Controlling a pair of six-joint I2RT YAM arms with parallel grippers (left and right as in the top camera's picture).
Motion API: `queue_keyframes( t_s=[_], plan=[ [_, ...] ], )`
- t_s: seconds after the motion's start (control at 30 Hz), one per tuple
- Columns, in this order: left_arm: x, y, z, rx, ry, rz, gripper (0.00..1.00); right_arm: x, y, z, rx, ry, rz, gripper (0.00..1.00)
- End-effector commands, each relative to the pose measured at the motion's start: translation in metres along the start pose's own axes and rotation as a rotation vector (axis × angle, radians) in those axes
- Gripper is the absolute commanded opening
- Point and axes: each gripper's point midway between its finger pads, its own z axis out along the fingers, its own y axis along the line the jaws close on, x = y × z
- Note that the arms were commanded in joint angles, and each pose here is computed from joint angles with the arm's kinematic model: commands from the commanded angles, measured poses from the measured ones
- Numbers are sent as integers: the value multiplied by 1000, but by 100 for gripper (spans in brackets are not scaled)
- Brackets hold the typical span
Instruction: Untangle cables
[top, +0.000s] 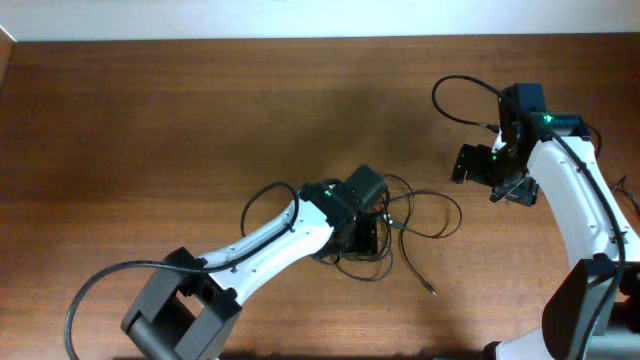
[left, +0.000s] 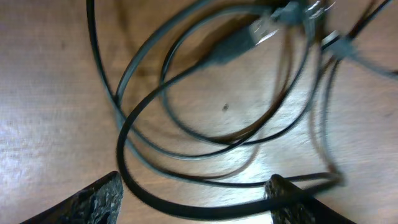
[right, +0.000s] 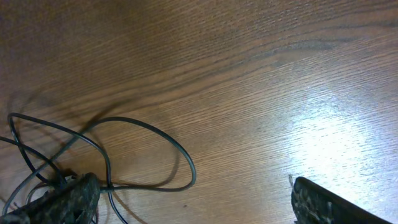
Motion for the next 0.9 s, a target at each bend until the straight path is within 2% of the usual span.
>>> queue_keyframes(
  t_s=[0.0,0.07,0.23,0.4,0.5,0.57,0.63,0.67,0.7,0.73,0.77,0.83,0.87],
  plan=[
    [-27,-3,-11,-20,-109,-13,72,0,-3,-3,13,-12,8,98],
    [-41,6,-13,-60,-168,-30,66,0,-3,-3,13,-12,8,99],
    [-76,27,-21,-25,-218,-134,65,0,-3,-3,13,-13,8,99],
    [-108,59,-38,-29,-260,-247,59,0,-3,-3,13,-13,8,99],
    [-128,81,-56,-51,-281,-222,58,0,-3,-3,13,-13,8,99],
    [-132,95,-72,-76,-269,-247,57,0,-3,-3,13,-13,8,99],
    [-129,105,-90,-96,-237,-282,63,0,-3,-3,13,-13,8,99],
    [-126,104,-94,-91,-221,-283,62,0,-3,-3,13,-12,7,99],
    [-120,90,-92,-19,-176,-275,63,0,-3,-3,13,-13,8,99],
    [-114,82,-90,23,-137,-273,69,0,-3,-3,13,-12,7,99],
    [-110,83,-90,20,-118,-276,68,0,-3,-3,13,-13,8,99],
    [-101,84,-86,3,-87,-274,61,0,-3,-3,13,-12,7,99],
    [-93,79,-81,-4,-66,-258,45,0,-3,-3,13,-13,8,99]
  ],
)
